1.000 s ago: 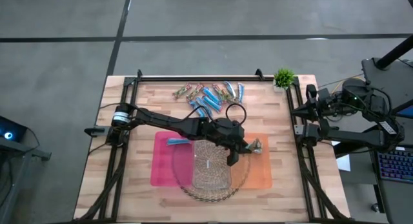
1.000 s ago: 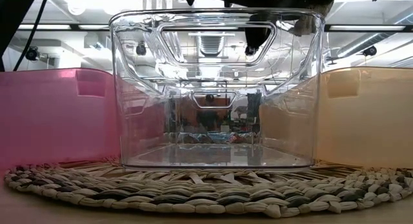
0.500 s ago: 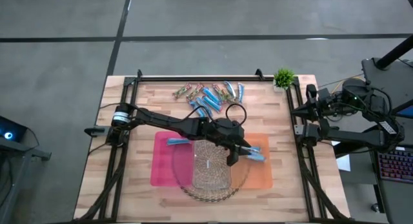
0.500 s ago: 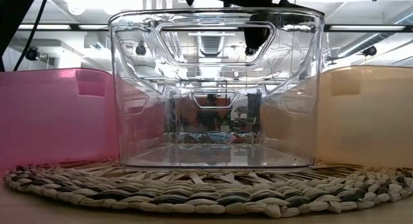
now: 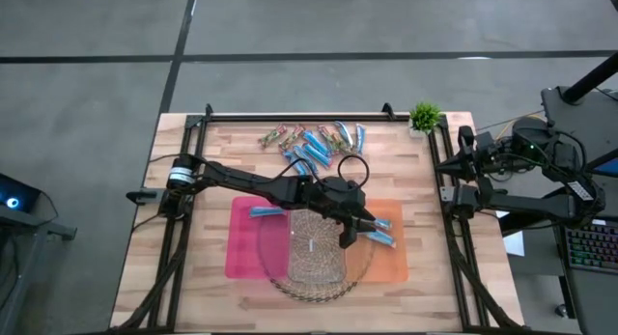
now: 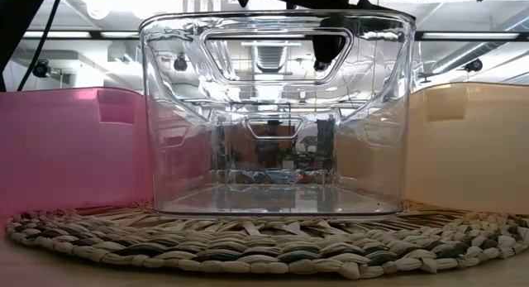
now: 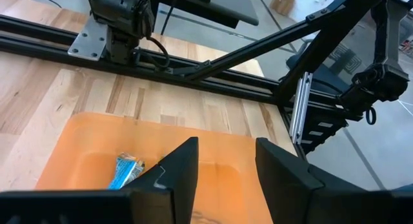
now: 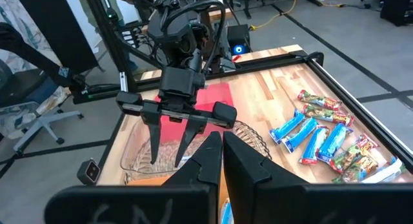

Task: Pick and place Granola Bars by type
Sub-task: Put the red granola bar into the pink bin

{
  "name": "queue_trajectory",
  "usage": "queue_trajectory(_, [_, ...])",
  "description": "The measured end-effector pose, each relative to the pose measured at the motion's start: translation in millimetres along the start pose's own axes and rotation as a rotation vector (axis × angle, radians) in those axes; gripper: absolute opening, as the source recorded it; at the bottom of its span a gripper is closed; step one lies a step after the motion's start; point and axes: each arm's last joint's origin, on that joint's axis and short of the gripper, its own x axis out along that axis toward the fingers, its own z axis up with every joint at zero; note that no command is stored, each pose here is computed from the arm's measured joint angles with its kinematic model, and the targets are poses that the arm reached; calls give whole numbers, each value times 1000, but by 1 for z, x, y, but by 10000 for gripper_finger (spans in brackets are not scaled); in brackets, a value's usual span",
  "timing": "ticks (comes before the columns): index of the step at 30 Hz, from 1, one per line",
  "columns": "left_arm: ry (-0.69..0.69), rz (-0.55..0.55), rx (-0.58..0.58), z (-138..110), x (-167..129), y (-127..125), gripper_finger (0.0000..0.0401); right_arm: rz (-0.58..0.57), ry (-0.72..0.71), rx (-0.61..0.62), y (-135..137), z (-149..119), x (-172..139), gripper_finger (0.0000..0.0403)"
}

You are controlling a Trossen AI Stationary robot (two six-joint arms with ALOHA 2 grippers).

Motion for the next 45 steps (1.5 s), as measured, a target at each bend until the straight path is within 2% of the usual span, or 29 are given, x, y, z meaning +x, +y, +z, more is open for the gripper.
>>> queue_trajectory(6, [0,0,30,0,0,0,106,0,0,-7,0,0,0,8])
queue_trajectory(15, [-3,-1,56,0,0,0,7,0,0,-7,0,0,0,8])
queue_trajectory(26, [-22,6,110,8,-9,-4,0,0,1,-6,0,0,0,8])
queue_trajectory(30, [-35,46,148,21,-26,-10,0,-1,1,0,0,0,0,8])
queue_trajectory(35, [-2,186,187,34,-59,-16,0,-1,1,3,0,0,0,8])
queue_trajectory(41, [-24,241,188,47,-102,-25,0,-25,18,47,-2,2,5,8])
queue_trajectory(45, [-36,283,173,38,-131,-25,0,-42,49,58,-6,4,15,8])
